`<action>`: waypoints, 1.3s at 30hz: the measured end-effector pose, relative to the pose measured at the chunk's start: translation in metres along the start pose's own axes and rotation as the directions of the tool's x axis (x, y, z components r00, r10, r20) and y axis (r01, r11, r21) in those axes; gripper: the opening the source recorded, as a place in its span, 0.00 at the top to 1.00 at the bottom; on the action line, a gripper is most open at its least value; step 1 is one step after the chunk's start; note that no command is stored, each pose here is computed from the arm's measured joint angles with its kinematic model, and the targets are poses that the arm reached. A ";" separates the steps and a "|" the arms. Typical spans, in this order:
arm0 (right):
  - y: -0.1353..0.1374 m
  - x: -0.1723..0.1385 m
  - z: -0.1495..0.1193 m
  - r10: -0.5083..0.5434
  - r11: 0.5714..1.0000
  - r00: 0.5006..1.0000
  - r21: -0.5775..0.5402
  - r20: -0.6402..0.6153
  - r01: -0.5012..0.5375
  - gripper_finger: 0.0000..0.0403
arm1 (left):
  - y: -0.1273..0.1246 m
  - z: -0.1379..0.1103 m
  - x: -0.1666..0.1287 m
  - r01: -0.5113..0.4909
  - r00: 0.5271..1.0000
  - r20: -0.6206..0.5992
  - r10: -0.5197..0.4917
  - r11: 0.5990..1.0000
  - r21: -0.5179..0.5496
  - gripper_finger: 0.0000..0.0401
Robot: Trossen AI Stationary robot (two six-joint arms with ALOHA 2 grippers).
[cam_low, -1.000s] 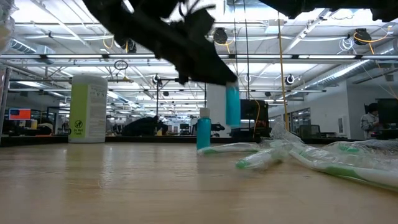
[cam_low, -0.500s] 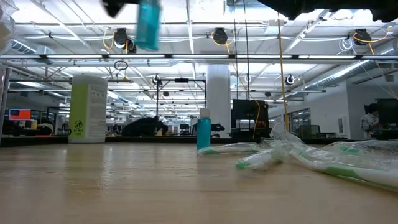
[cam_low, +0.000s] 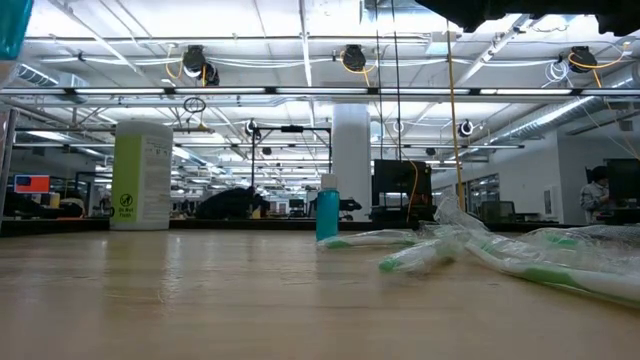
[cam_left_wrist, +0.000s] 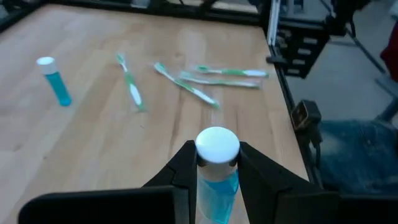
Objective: Pick & Place toothbrushing station
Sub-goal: Put the blue mouthwash into the transparent organizer
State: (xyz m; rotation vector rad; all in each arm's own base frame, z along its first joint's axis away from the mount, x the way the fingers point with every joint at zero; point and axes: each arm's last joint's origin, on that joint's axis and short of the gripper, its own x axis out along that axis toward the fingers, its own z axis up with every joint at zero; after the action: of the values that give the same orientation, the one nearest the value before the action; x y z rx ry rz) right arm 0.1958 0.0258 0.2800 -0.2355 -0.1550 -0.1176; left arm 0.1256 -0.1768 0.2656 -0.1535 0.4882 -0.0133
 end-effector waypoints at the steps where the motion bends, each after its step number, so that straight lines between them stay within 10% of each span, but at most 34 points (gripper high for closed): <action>1: 0.000 0.000 0.000 0.000 1.000 1.000 0.000 0.001 0.000 0.21 | -0.001 -0.004 -0.003 -0.011 1.000 0.002 0.011 1.000 -0.005 0.80; 19: 0.000 0.000 0.000 0.000 1.000 1.000 0.012 0.000 0.000 0.21 | 0.020 -0.076 0.001 -0.064 0.998 -0.026 0.061 0.988 -0.138 0.80; 39: 0.000 0.000 0.000 0.001 1.000 1.000 0.011 0.000 0.000 0.21 | 0.025 -0.100 0.013 0.033 0.998 0.063 -0.021 0.979 -0.199 0.68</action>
State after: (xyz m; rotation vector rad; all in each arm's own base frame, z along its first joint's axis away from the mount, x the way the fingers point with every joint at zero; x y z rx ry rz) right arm 0.1958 0.0259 0.2799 -0.2242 -0.1552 -0.1162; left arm 0.0891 -0.1668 0.1684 -0.3567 0.4265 0.0134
